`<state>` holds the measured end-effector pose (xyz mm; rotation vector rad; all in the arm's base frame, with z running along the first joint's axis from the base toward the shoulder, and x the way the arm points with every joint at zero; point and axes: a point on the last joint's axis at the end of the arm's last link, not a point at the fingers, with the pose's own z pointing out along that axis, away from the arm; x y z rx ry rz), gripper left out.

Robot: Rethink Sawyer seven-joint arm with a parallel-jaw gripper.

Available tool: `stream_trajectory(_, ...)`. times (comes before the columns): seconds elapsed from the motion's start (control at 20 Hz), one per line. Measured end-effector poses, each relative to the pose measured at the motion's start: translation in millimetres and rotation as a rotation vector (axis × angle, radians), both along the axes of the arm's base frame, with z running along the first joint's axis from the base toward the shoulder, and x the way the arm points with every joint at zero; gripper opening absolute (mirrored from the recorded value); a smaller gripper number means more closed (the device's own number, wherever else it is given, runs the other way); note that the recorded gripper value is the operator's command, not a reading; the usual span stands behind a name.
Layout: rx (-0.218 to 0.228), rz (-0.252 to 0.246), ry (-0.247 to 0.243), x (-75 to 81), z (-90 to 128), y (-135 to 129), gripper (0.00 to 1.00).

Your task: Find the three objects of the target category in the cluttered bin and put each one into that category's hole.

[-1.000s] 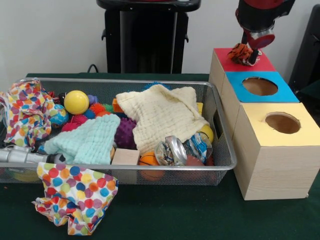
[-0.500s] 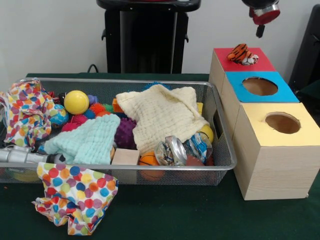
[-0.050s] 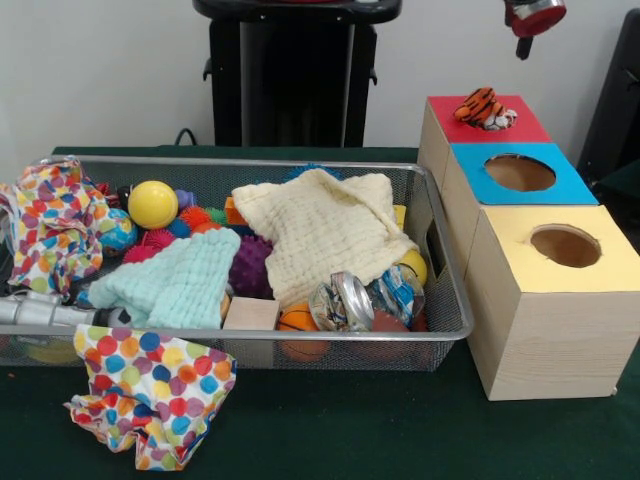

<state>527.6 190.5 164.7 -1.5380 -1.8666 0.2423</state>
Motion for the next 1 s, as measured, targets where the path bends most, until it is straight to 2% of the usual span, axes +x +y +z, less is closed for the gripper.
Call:
stream_trajectory(0.35,-0.009,0.01,0.002,-2.3,-1,0,0.0)
stream_trajectory(0.65,-0.047,0.057,0.009,-12.1,-7,2,0.0)
stream_trajectory(0.9,-0.093,0.087,-0.02,-16.2,-25,2,0.0)
stream_trajectory(1.0,-0.121,0.099,-0.055,-15.5,-39,2,0.0)
